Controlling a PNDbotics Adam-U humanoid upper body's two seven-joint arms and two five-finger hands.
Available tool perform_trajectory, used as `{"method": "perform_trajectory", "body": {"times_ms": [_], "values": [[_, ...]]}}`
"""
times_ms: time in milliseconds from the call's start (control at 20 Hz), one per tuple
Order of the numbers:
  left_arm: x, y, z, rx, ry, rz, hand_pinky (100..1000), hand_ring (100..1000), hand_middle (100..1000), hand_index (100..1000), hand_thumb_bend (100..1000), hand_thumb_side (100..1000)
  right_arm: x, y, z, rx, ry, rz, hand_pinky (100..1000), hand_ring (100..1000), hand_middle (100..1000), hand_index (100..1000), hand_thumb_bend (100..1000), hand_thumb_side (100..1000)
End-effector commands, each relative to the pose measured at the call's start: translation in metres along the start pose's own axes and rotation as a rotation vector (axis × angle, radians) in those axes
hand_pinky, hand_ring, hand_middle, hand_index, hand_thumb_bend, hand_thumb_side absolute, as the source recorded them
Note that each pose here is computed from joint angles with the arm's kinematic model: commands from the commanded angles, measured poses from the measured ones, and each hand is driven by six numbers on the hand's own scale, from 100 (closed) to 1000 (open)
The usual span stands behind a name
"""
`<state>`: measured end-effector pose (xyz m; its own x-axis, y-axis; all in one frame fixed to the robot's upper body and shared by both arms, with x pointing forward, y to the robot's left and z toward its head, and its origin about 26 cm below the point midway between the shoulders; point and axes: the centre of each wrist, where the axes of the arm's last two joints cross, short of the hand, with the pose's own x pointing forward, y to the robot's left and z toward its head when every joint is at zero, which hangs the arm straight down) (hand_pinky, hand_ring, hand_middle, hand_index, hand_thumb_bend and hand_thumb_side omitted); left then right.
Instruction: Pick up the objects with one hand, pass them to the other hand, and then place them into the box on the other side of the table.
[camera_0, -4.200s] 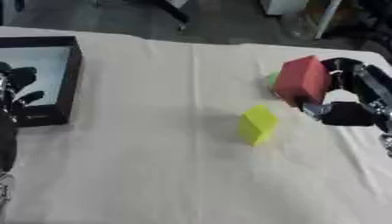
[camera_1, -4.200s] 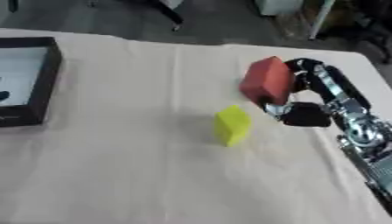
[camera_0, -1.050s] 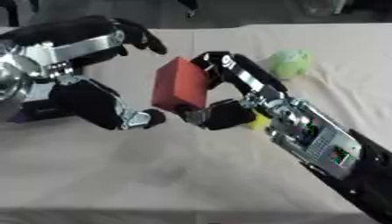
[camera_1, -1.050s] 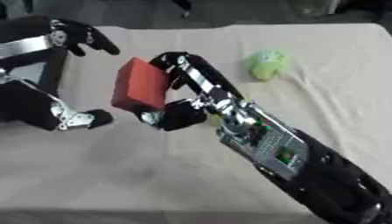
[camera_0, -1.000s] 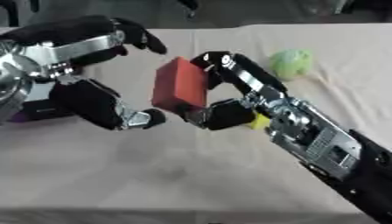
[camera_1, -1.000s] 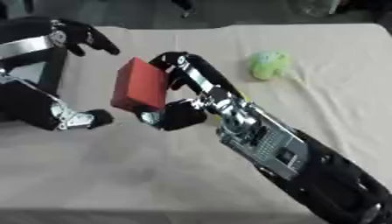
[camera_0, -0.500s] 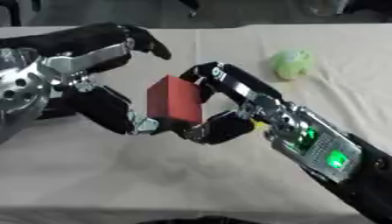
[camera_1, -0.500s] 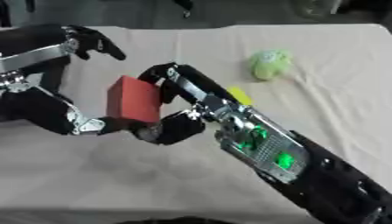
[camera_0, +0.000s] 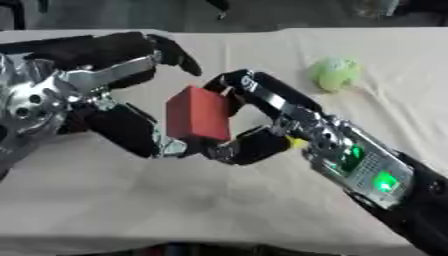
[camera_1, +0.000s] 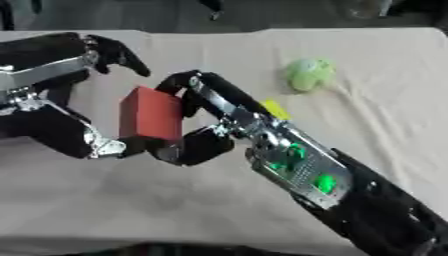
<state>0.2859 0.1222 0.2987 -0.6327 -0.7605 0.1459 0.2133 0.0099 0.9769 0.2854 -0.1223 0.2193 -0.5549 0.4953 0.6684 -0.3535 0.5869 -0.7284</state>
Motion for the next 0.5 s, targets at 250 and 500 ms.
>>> {"method": "perform_trajectory", "body": {"times_ms": [250, 500], "values": [[0.0035, 0.0021, 0.0023, -0.023, 0.042, -0.001, 818, 883, 777, 825, 482, 231, 0.0043, -0.0046, 0.0029, -0.019, -0.031, 0.001, 645, 573, 459, 497, 142, 100], [0.0044, 0.0012, 0.0016, -0.001, 0.06, -0.005, 804, 869, 759, 807, 451, 192, 0.0024, -0.004, 0.004, -0.019, -0.032, -0.009, 644, 572, 457, 496, 142, 100]]}}
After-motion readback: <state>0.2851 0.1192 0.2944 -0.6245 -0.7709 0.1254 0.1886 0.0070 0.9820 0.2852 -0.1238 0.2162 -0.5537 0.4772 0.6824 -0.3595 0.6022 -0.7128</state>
